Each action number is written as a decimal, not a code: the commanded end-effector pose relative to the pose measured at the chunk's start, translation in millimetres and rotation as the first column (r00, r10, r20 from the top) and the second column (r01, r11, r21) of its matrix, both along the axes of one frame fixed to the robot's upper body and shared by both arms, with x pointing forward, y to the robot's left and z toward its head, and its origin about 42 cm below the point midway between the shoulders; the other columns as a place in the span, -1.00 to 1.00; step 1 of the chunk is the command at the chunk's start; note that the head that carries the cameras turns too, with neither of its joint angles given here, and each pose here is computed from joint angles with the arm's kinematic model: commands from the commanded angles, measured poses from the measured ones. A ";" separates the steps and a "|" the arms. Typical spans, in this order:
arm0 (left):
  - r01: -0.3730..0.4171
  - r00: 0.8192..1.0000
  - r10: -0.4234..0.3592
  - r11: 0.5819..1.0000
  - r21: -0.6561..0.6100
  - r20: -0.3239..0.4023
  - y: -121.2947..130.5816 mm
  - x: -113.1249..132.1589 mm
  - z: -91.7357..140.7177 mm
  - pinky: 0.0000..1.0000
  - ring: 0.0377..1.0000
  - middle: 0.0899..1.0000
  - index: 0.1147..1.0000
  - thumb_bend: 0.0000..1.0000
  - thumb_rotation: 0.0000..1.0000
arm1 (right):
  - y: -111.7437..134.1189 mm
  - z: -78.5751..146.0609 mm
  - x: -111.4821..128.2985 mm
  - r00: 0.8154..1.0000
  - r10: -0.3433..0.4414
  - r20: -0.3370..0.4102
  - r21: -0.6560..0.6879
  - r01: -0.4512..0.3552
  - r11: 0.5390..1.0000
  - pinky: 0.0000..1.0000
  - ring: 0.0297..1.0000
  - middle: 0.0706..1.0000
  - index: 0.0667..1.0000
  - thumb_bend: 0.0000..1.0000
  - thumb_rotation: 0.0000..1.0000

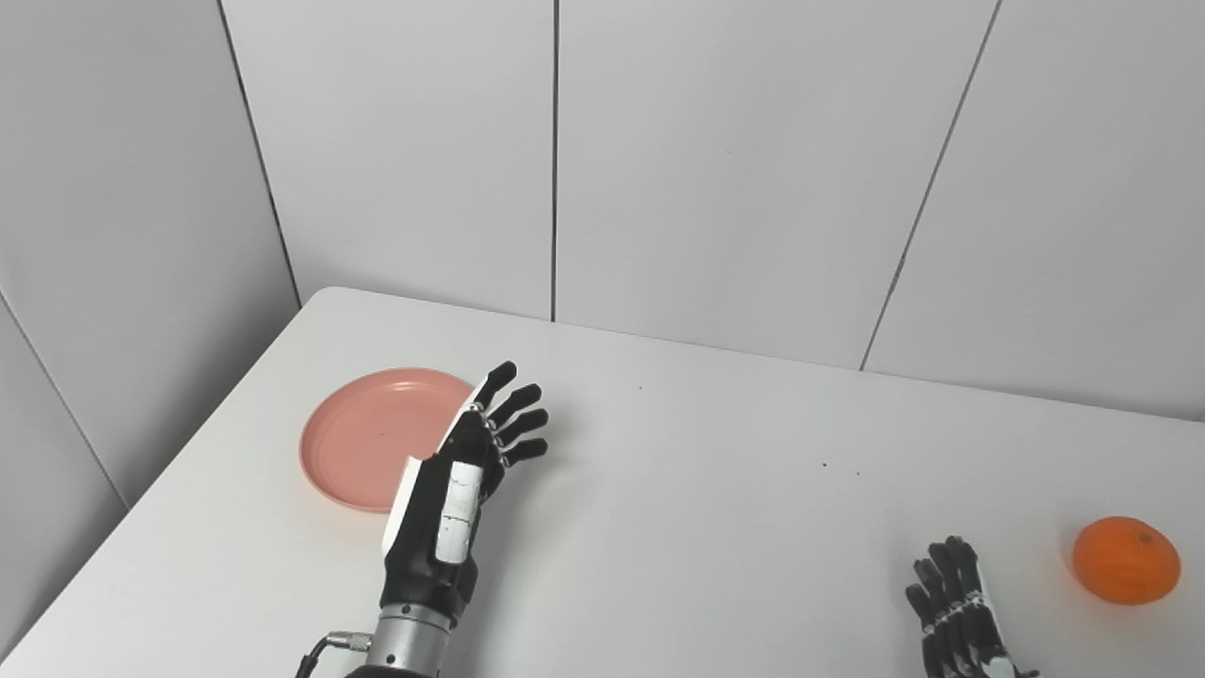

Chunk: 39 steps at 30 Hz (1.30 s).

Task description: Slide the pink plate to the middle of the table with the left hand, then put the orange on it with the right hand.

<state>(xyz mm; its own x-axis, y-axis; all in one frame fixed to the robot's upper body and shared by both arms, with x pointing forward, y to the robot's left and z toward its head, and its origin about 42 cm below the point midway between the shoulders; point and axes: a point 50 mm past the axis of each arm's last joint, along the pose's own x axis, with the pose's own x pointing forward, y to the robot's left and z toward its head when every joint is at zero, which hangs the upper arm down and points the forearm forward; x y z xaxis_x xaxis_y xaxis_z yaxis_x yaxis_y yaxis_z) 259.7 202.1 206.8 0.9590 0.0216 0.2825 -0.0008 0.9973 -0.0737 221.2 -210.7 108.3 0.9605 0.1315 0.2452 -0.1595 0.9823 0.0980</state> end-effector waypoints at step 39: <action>-0.002 0.989 0.000 1.000 0.012 0.145 154.7 117.4 62.0 0.00 0.27 0.37 0.59 1.00 1.00 | -16.4 -38.2 -16.1 0.992 0.002 -0.125 -0.040 -0.007 0.999 1.00 1.00 1.00 1.00 0.73 1.00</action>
<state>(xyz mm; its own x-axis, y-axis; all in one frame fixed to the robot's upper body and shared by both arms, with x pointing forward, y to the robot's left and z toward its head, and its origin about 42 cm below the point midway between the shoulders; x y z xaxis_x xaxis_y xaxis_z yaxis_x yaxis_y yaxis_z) 370.1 349.5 238.5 0.9490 0.0326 0.3135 0.0000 0.9946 -0.1035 221.3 -210.4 108.3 0.9557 0.1354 0.2614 -0.1645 0.9820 0.0929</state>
